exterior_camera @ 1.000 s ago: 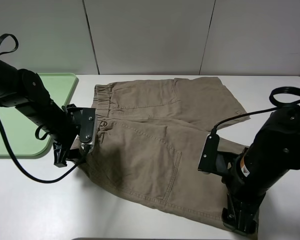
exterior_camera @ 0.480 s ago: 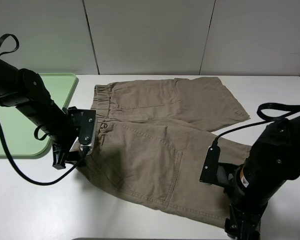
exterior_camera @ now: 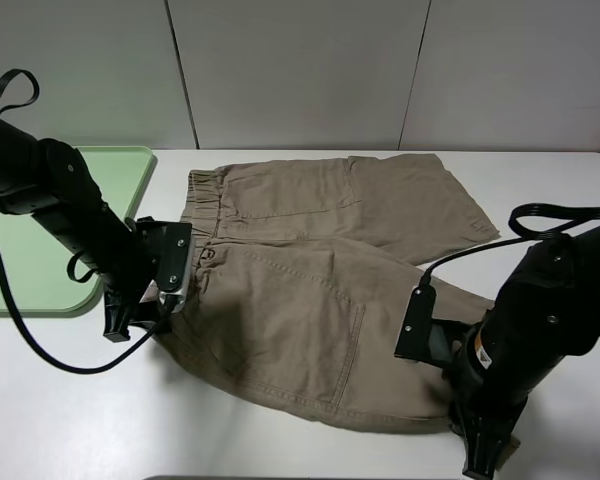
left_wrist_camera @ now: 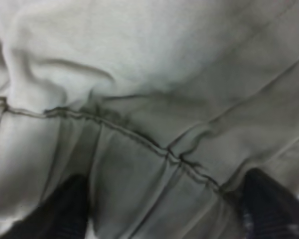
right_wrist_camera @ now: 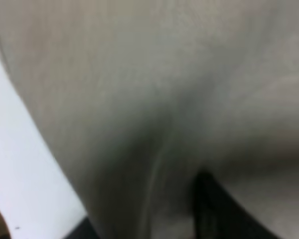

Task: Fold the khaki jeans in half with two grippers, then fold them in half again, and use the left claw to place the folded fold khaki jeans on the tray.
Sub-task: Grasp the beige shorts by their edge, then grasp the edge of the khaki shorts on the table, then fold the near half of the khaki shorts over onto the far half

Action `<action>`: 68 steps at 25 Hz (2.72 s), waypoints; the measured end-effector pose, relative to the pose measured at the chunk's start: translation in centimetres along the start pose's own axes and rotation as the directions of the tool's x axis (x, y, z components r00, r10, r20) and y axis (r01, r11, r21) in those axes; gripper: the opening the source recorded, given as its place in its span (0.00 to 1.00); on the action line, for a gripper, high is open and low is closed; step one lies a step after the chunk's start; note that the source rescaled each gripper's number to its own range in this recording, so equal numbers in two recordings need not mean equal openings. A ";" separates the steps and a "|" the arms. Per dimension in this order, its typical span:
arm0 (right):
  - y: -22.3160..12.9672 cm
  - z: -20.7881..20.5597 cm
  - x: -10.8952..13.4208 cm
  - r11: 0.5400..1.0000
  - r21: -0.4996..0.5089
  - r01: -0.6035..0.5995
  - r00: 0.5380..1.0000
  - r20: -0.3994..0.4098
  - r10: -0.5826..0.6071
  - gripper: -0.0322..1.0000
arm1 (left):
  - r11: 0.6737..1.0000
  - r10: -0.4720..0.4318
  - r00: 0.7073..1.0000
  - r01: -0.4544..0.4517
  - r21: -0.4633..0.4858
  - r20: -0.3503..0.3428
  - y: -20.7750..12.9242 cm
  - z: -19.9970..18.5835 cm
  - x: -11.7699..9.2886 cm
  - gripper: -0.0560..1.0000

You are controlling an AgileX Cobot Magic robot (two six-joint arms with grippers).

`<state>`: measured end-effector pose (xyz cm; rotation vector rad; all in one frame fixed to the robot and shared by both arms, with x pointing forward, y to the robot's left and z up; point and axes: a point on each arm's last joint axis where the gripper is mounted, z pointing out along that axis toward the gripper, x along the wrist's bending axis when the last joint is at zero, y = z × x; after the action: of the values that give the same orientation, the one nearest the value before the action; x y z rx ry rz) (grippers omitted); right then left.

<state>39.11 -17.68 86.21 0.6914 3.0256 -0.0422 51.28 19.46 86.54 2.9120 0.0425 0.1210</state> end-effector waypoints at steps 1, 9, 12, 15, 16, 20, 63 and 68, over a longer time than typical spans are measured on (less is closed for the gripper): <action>0.0 0.0 0.0 1.000 -0.001 0.002 1.000 0.001 -0.002 0.29 | 1.000 -0.002 1.000 0.002 -0.001 0.001 0.0 0.0 0.0 0.58; 0.2 -0.1 -0.1 1.000 -0.002 -0.003 1.000 0.000 0.003 0.21 | 1.000 -0.011 1.000 0.011 -0.004 0.005 0.0 0.0 0.0 0.21; 0.3 -0.1 -0.1 1.000 -0.005 -0.005 1.000 0.000 0.005 0.21 | 1.000 -0.030 1.000 0.030 -0.005 0.005 0.1 0.0 0.0 0.21; 0.7 -0.4 -0.4 1.000 0.024 -0.011 1.000 -0.009 0.011 0.21 | 0.999 -0.043 0.999 0.043 -0.006 0.001 0.1 -0.1 0.0 0.21; 1.1 -0.6 -0.6 0.999 0.037 -0.015 1.000 -0.014 0.016 0.20 | 0.999 -0.045 0.999 0.045 -0.008 -0.002 0.1 -0.3 0.0 0.21; 2.7 -2.2 -1.4 0.993 0.095 -0.076 0.996 -0.028 0.079 0.11 | 0.998 -0.052 0.998 0.052 -0.028 -0.030 0.4 -1.4 0.1 0.20; 5.4 -13.2 -13.8 0.703 -0.711 -0.011 0.849 0.364 0.382 0.03 | 0.746 -0.652 0.600 0.402 -0.530 -0.463 1.1 -14.1 2.8 0.19; 7.9 -12.7 -16.1 0.674 -0.736 -0.067 0.847 0.316 0.429 0.03 | 0.699 -0.712 0.500 0.441 -0.562 -0.493 -1.0 -14.8 3.7 0.19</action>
<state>56.65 -17.06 99.41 0.8429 2.1653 0.7990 53.71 23.85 101.02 2.1332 1.0258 0.9673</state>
